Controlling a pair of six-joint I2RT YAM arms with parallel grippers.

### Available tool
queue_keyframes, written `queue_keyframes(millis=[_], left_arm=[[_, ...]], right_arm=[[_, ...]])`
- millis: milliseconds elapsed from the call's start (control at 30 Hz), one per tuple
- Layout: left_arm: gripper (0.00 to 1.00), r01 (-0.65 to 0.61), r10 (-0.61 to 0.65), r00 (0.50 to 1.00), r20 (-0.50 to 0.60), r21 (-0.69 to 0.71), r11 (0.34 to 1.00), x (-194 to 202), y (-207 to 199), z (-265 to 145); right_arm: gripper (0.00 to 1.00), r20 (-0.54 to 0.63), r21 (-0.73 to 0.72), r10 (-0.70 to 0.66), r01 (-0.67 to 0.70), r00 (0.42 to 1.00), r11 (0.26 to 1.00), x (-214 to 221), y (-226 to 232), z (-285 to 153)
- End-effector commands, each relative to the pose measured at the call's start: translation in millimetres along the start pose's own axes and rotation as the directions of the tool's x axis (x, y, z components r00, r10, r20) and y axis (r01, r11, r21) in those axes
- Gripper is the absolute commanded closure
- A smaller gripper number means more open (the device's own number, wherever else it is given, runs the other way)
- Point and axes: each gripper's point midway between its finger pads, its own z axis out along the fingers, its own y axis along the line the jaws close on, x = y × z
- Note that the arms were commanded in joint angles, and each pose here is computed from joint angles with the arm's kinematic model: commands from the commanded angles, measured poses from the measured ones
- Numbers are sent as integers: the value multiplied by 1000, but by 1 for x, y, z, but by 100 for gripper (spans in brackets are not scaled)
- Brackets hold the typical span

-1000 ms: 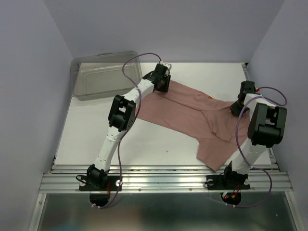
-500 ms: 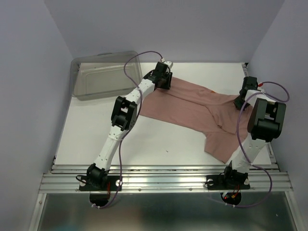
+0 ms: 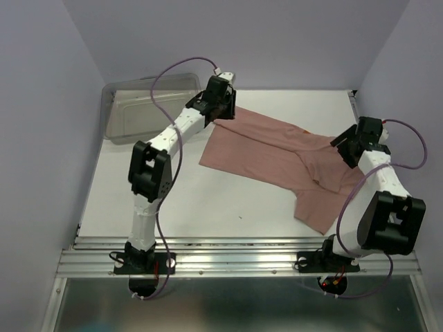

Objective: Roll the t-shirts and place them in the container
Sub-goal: Fold the T-shirt at the center of the board.

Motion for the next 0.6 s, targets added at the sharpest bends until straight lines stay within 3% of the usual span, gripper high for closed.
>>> queue_keyframes(millis=[0,133,167,200,267,367,567], left_arm=[[55,82,-76,993,93,-70,994,-13,12,-57],[55,131,-125,991,44,-177,976,26,38,-78],[55,131,-134,991,-1,-213,968,50,47,-78],[55,136,-142,990,-9,-244,960,60,53,-80],[54,173,-181,984,-4,-265,949,73,59,-90],[53,215,-243,968,-55,-309,926,125,74,-94],[51,294,-330,942,-59,-329,897,154,83,-93]], right_arm=[[25,-69,-13,-67,66,995,998,34,-8,-21],[14,-108,-21,-126,125,986,992,68,-18,-39],[2,-118,-29,-144,141,983,990,75,-18,-46],[0,-123,-28,-150,148,981,989,80,-20,-49],[0,-141,-12,-159,159,977,987,91,-28,-52],[0,-149,-25,-168,166,974,986,97,-31,-60],[0,-156,-50,-203,198,967,979,104,-33,-66]])
